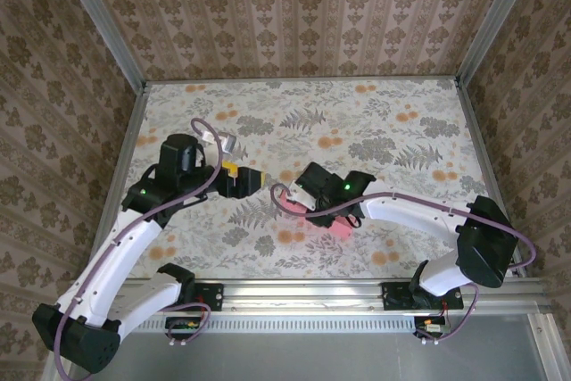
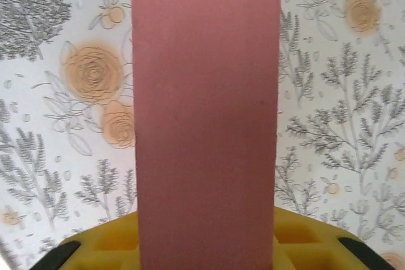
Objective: Fold the paper box
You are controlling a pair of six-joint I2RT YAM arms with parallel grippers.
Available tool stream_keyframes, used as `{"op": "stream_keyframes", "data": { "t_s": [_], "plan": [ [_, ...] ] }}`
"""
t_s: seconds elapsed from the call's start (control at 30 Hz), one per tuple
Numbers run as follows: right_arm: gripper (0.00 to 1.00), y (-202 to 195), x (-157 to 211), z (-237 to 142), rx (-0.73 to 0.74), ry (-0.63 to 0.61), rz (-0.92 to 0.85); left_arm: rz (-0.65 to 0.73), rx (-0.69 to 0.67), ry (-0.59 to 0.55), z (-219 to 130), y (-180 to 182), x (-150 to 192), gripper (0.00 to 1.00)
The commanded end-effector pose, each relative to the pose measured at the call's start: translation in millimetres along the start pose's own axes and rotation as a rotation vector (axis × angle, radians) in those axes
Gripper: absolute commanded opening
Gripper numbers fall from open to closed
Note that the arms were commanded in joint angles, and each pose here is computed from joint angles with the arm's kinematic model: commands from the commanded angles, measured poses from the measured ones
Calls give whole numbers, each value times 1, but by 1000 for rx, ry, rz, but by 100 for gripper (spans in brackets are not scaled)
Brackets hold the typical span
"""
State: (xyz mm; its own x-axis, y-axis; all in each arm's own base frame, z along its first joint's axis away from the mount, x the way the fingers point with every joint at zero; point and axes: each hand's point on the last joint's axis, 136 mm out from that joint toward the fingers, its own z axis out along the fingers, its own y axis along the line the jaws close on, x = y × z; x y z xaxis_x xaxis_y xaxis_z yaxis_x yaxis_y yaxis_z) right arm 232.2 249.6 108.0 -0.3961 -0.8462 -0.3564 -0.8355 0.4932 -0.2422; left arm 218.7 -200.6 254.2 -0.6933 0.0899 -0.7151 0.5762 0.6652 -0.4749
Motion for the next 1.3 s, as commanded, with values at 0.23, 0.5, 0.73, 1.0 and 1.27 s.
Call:
{"op": "stream_keyframes", "data": {
  "t_s": [0.23,0.5,0.73,1.0,1.27],
  "plan": [
    [25,-88,-16,-5,533,-3,-3,-9,-47,-15,-3,15,6,100],
    [30,-101,-27,23,690,68,-26,-28,-94,-5,-3,24,7,100],
    [54,-48,-44,33,525,-42,-11,-50,-139,-20,-3,35,9,100],
    [78,-15,-64,16,311,-195,106,-50,-257,-99,-6,69,-5,100],
    [98,-33,-71,-15,133,-407,387,-16,-465,-226,-21,130,-36,100]
  ]
}}
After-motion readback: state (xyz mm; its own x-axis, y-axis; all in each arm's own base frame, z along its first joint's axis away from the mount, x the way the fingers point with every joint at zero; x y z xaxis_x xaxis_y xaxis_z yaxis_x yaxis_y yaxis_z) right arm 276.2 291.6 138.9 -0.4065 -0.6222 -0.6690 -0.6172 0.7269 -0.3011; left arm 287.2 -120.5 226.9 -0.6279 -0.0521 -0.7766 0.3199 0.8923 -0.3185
